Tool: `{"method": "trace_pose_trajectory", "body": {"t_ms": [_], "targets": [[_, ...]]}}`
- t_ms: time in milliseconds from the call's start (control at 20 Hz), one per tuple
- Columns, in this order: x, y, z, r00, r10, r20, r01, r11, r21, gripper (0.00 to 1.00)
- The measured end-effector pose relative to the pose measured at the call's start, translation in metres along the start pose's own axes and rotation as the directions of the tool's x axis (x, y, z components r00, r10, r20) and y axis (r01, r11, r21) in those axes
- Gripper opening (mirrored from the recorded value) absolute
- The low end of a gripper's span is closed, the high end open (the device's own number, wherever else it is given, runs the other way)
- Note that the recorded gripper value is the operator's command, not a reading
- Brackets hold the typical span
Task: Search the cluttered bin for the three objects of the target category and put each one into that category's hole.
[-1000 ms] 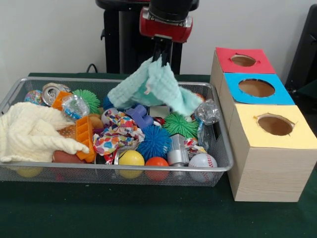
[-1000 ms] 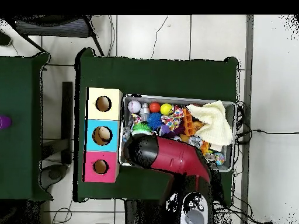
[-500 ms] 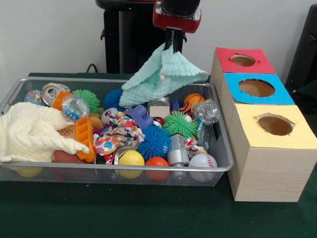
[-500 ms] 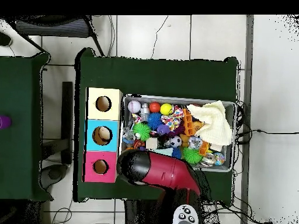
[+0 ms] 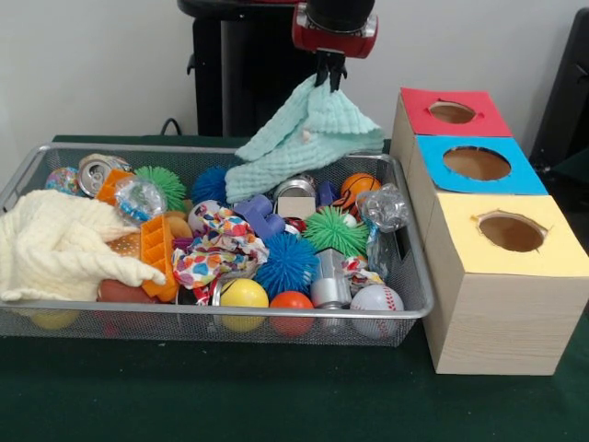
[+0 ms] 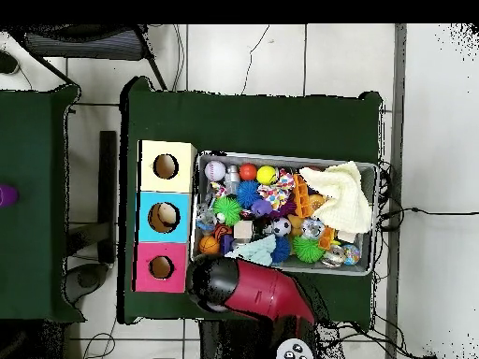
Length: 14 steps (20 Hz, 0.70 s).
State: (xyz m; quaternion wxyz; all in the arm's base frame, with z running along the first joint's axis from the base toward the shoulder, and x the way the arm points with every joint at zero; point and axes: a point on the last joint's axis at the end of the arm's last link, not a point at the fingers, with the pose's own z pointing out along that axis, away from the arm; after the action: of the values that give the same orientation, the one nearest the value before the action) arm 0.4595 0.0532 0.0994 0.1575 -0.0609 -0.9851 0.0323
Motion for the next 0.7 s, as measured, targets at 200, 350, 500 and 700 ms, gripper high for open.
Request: {"method": "trace_pose_trajectory", "body": {"t_ms": [200,350,500,700], "targets": [[-0.006,0.005,0.003,0.9963,0.014,0.085,-0.013,0.9998,-0.018,0.00],[-0.012,0.008,-0.002,0.9911,0.024,0.131,-0.020,0.9994,-0.030,0.00],[-0.018,0.012,-0.010,0.9843,0.037,0.172,-0.030,0.9984,-0.047,0.00],[-0.025,0.017,-0.021,0.9728,0.052,0.226,-0.037,0.9969,-0.069,0.00]]}}
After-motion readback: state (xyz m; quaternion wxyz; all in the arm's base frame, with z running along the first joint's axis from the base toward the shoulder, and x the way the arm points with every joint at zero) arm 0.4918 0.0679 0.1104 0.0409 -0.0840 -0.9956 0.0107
